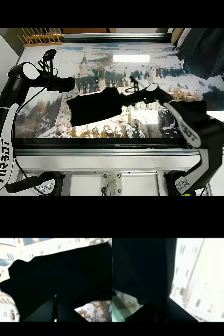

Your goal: Fold the clothes and pants, and hang the long-sleeved shirts on hangers.

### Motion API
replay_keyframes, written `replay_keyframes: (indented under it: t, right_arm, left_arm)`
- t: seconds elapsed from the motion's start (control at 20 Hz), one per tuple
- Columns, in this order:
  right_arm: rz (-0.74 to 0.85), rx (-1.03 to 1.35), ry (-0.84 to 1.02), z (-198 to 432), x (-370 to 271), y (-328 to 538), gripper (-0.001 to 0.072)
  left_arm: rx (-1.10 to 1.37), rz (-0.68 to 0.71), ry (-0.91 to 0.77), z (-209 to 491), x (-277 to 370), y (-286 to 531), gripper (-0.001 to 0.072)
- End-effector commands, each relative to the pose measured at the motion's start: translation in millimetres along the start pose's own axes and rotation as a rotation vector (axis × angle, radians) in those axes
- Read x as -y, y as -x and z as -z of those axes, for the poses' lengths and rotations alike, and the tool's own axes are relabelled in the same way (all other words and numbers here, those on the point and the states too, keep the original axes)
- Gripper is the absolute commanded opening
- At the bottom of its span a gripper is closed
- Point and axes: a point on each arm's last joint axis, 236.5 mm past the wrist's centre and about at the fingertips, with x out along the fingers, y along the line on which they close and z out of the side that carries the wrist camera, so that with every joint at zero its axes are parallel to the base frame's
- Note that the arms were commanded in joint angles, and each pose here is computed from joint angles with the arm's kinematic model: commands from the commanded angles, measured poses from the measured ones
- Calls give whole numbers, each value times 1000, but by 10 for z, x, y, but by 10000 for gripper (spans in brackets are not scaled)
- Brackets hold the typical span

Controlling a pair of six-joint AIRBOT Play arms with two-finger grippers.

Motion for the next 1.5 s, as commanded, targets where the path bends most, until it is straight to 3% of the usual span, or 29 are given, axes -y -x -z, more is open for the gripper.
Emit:
replay_keyframes:
  t: [0.0, 0.25, 0.55, 1.0, 1.45]
  right_arm:
    - [212, 165, 33, -436, 322, 1119, 10]
    - [615, 505, -154, -542, 1126, 3384, 10]
    - [747, 698, -402, 55, 1427, 4722, 10]
    - [829, 599, -509, 769, 1248, 4734, 10]
    - [961, 255, -700, 1906, 1510, 4369, 16]
  left_arm:
    - [-10, 0, 0, 24, 2, 0, 8]
    - [-11, 2, 0, 26, 6, 0, 9]
    - [-11, 2, 0, 27, 6, 0, 8]
    - [-24, 3, -7, 59, 11, 0, 8]
    - [-26, 2, -17, 64, 10, 0, 9]
